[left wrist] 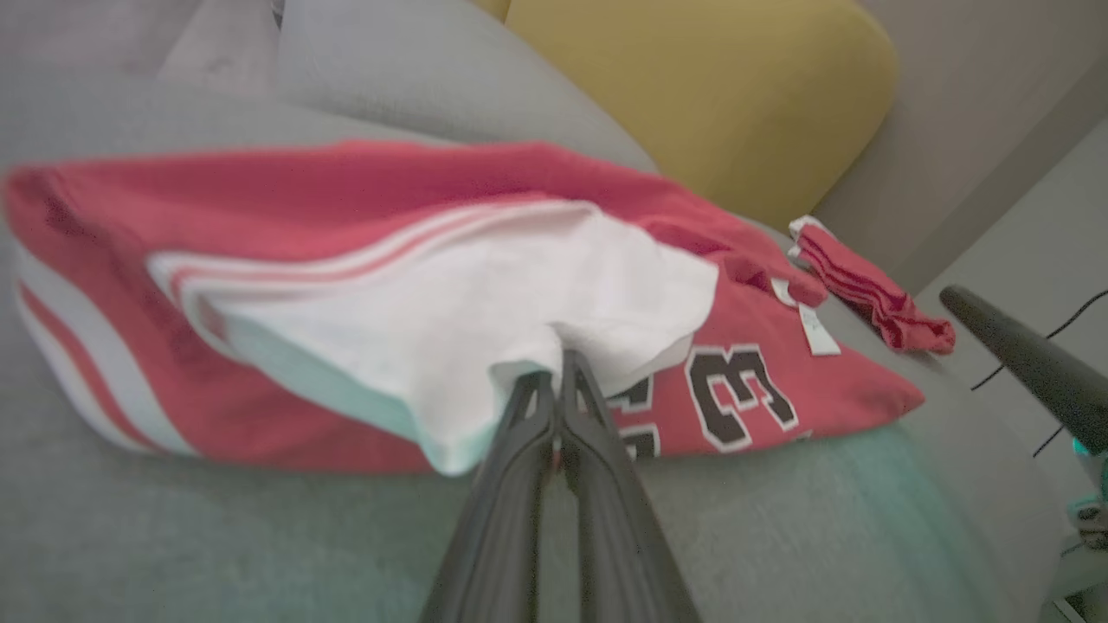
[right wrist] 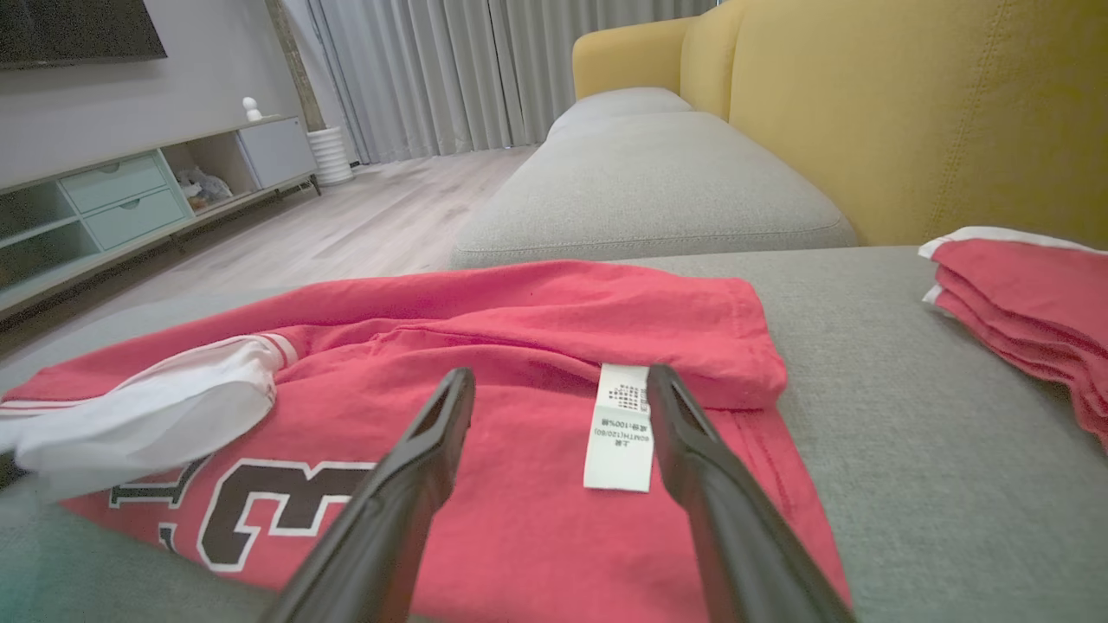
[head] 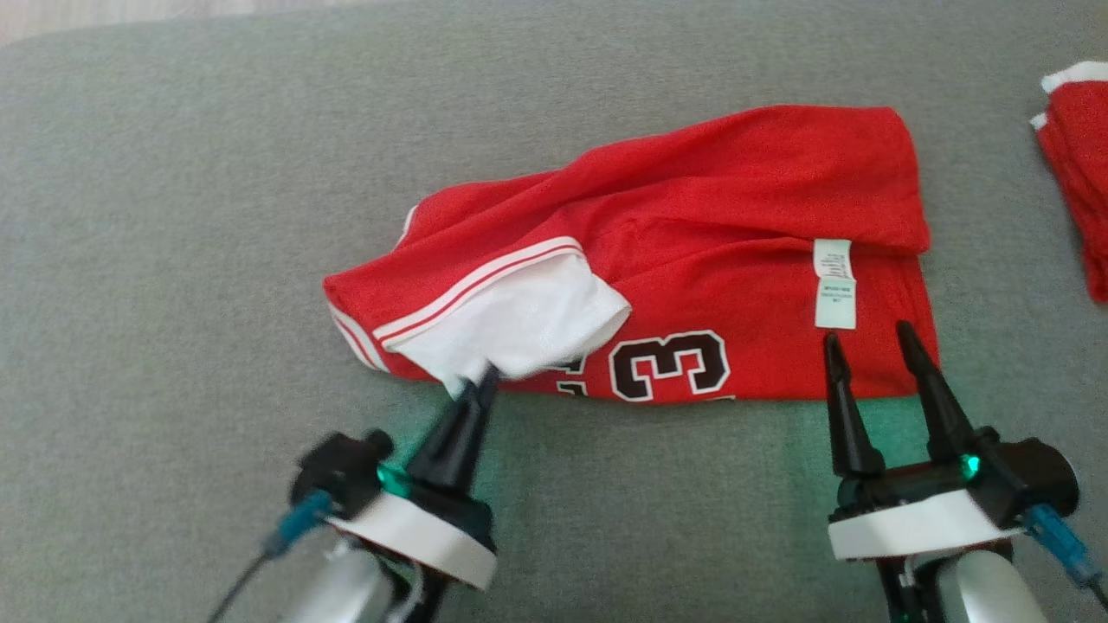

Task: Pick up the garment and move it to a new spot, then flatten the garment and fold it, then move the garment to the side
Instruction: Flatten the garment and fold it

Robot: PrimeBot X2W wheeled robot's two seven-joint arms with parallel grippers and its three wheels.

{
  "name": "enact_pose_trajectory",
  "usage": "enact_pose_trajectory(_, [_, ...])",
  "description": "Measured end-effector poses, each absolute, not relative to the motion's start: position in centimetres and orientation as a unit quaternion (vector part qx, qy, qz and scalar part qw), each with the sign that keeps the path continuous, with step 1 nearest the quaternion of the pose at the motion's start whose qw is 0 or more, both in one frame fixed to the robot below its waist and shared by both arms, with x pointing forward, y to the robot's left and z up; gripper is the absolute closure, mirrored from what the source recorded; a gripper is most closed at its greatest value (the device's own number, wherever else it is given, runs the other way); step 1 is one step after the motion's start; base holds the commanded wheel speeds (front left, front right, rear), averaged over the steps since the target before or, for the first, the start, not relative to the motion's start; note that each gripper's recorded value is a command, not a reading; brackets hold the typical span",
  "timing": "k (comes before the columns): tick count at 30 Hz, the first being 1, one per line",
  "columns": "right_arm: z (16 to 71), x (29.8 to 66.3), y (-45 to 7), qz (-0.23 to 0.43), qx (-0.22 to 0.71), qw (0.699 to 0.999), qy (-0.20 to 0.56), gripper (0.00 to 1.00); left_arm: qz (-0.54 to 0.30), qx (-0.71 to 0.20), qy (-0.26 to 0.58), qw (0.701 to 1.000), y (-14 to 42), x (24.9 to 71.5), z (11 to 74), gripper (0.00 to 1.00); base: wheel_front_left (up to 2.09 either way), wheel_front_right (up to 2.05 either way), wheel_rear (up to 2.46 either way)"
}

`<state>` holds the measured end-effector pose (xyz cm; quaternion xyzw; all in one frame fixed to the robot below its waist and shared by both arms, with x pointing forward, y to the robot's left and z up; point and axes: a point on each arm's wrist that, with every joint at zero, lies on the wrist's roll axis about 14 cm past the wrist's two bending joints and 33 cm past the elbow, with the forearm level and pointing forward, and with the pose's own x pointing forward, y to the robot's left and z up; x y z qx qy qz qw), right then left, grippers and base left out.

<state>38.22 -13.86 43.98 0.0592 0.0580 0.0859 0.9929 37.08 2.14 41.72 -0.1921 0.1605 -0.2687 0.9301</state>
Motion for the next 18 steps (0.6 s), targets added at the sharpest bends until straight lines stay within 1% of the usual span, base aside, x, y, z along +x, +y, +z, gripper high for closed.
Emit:
enact_pose_trajectory(4, [43.8,38.8,-14.0,0.088,0.061,0.993,0.058,0.00,-0.238,-0.182,0.087,0.950,5.4,39.5,45.5,1.00,0.00,0.00,0.00])
enact_pose_trajectory(9, [42.7,40.6,-15.9,0.086,0.028,0.993,0.071,0.00,-0.215,-0.158,0.012,0.964,8.9,42.5,49.8,1.00,0.00,0.00,0.00])
enact_pose_trajectory(13, [40.6,41.5,-16.8,0.086,0.016,0.990,0.106,0.00,-0.194,-0.136,-0.017,0.971,11.1,44.3,51.6,1.00,0.00,0.00,0.00])
enact_pose_trajectory(18, [39.0,41.8,-17.4,0.098,-0.002,0.986,0.138,0.00,-0.181,-0.124,-0.022,0.975,12.3,45.1,51.7,1.00,0.00,0.00,0.00])
